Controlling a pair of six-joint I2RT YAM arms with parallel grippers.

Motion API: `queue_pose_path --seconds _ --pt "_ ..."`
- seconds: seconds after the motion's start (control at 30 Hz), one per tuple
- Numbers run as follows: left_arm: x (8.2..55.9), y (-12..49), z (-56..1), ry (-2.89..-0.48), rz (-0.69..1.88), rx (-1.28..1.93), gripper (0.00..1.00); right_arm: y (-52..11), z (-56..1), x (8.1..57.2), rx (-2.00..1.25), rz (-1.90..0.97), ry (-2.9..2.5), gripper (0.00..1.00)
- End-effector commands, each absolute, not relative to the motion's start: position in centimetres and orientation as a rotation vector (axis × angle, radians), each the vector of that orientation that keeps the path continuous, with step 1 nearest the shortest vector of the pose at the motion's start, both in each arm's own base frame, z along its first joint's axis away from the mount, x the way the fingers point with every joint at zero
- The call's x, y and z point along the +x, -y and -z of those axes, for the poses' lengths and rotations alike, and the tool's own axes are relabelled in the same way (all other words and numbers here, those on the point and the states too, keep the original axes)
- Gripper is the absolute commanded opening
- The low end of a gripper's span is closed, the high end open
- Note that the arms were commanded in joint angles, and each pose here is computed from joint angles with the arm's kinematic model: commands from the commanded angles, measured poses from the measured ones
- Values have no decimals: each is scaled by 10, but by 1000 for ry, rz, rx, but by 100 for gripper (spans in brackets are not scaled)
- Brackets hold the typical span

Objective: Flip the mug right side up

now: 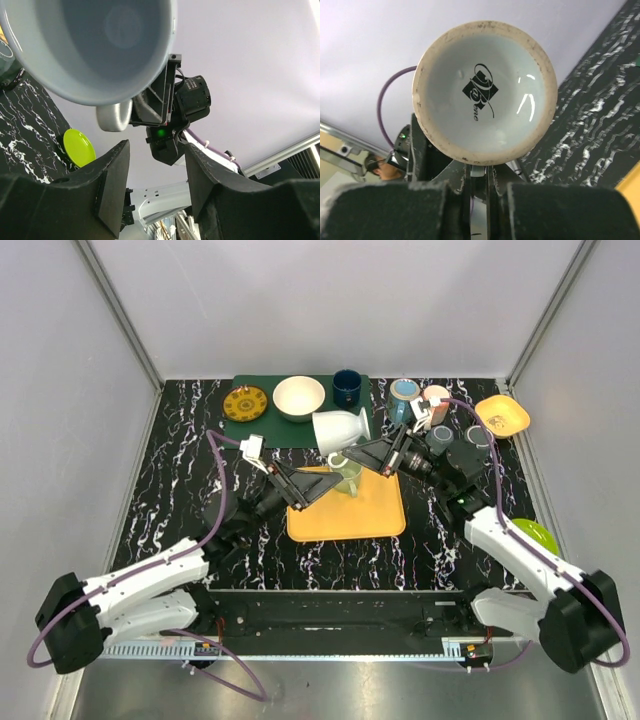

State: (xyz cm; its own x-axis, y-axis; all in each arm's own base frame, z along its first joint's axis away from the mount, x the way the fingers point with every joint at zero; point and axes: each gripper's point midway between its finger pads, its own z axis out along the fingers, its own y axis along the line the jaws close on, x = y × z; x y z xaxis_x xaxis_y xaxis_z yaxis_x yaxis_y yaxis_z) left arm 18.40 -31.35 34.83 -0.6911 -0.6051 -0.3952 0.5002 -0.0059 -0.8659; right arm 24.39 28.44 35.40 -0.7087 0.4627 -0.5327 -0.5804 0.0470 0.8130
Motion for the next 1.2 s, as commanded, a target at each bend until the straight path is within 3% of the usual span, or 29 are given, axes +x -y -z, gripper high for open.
queue_pose_path --seconds 0.0,0.2,0.53,0.83,1.17 --pt "174 297 -352 -1464 1767 -56 51 -260 -396 236 -177 -1533 -1459 0" --pt "163 254 -341 -1437 1616 -75 54 -222 -373 240 -141 -1218 -1571 0" --pt "166 224 -304 -1496 1463 -156 56 -99 -245 259 317 -420 -1929 0" --pt "177 229 -285 -1594 1375 -155 57 -70 -175 282 437 -78 -2093 0" --pt "187 221 -263 -1674 1236 -164 57 -59 -121 301 483 78 -2212 0"
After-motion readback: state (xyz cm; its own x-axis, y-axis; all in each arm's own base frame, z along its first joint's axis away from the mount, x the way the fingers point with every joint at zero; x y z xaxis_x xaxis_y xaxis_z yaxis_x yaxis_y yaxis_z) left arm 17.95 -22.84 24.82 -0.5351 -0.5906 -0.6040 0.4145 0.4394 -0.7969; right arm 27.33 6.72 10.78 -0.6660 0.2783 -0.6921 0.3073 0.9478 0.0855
